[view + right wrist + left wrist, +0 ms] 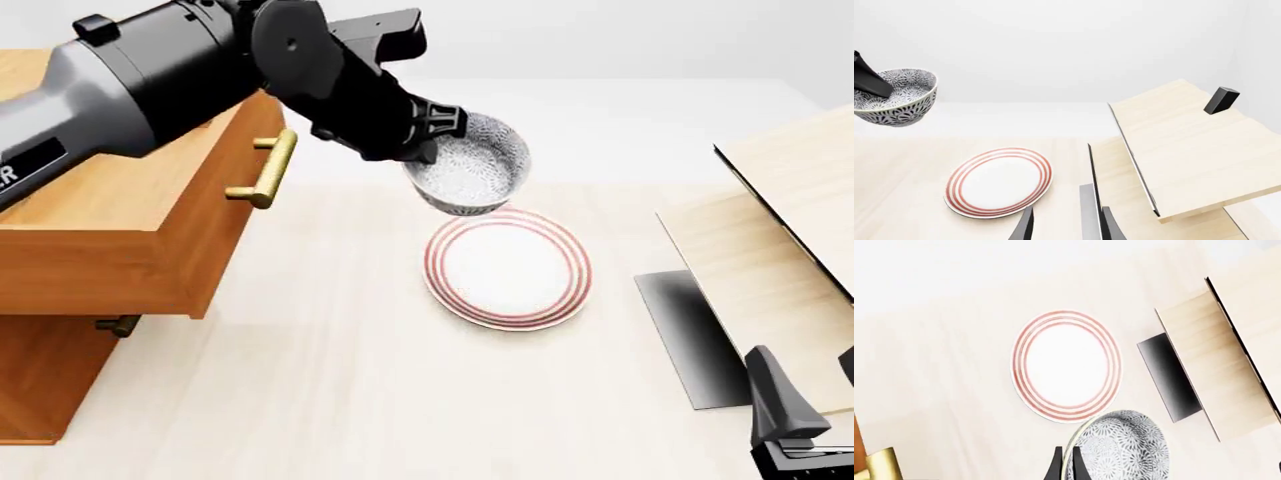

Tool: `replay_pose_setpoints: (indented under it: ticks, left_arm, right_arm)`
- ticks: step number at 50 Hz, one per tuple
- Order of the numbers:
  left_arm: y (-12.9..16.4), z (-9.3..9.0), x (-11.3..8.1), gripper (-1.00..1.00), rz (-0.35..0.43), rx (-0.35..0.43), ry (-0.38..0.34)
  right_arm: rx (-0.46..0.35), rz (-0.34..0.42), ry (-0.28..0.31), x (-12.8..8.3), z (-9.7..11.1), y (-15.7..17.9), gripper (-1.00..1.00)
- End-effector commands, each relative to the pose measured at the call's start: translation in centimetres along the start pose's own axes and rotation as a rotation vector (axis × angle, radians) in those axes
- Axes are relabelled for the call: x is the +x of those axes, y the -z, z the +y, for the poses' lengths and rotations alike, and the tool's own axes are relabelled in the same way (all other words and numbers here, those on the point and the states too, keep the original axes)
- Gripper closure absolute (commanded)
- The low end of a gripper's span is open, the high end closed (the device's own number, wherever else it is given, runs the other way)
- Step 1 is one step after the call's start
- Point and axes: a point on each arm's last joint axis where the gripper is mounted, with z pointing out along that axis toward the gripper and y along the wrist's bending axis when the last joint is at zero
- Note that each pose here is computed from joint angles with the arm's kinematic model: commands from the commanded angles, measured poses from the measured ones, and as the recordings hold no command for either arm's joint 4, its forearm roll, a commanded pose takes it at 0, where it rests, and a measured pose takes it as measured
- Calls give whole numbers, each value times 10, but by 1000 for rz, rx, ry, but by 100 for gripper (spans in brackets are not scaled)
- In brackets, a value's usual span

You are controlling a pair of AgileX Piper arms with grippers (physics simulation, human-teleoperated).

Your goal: Open the top drawer of the cabinet and put the bowl in it.

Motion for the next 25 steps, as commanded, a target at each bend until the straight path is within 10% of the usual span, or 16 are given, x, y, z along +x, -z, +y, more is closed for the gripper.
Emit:
replay_pose_setpoints:
  ticks: [1, 25]
  left_arm:
    - [21, 12, -17, 100, -31, -22, 3]
    - [77, 52, -49, 100, -107, -103, 75]
  right_arm:
    - [0, -1, 0, 0, 0, 0, -100]
    - [0, -1, 0, 0, 0, 0, -100]
